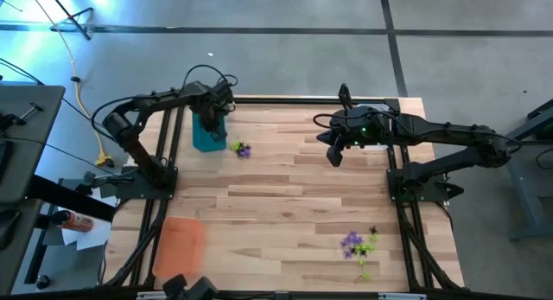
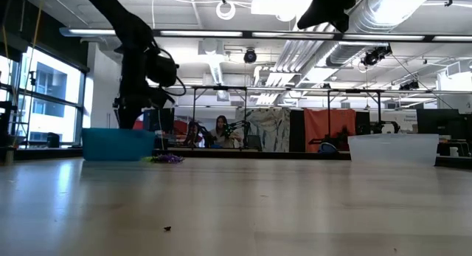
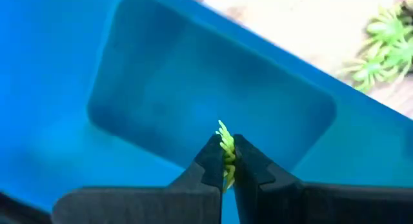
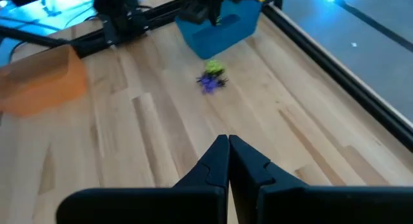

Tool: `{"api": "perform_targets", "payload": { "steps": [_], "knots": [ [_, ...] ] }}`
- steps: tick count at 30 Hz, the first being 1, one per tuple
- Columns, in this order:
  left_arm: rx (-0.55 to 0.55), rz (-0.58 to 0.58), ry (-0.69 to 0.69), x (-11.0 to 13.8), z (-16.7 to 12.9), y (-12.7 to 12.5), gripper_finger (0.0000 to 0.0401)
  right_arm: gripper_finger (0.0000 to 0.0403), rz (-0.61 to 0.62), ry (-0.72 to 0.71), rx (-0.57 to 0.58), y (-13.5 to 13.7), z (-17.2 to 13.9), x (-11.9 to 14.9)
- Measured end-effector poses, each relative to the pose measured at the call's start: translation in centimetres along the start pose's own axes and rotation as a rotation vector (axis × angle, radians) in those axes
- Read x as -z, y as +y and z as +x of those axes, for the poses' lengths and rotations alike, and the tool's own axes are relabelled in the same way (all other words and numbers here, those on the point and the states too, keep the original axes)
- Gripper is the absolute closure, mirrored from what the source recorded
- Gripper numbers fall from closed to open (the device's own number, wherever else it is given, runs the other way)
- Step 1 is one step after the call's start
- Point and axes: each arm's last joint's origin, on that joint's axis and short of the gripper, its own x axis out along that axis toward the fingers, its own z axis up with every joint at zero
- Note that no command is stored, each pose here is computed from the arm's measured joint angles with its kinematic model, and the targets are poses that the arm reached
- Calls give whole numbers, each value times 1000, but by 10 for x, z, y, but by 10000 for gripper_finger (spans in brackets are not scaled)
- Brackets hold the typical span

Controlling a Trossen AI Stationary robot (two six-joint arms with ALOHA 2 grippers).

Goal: Sort Halloween decoration
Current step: Put the green spider toy into the blue bin

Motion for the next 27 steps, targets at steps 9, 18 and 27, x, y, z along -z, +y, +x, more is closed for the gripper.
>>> {"api": "perform_targets", "payload": {
  "steps": [9,18,27],
  "knots": [
    [-87,256,39,0,2,2,401,402,4,-6,20,-1,0,0],
    [-45,326,51,-2,9,2,392,402,4,-5,21,-1,0,0],
    [-26,332,87,-5,19,2,385,402,4,-5,21,-1,0,0]
  ]
}}
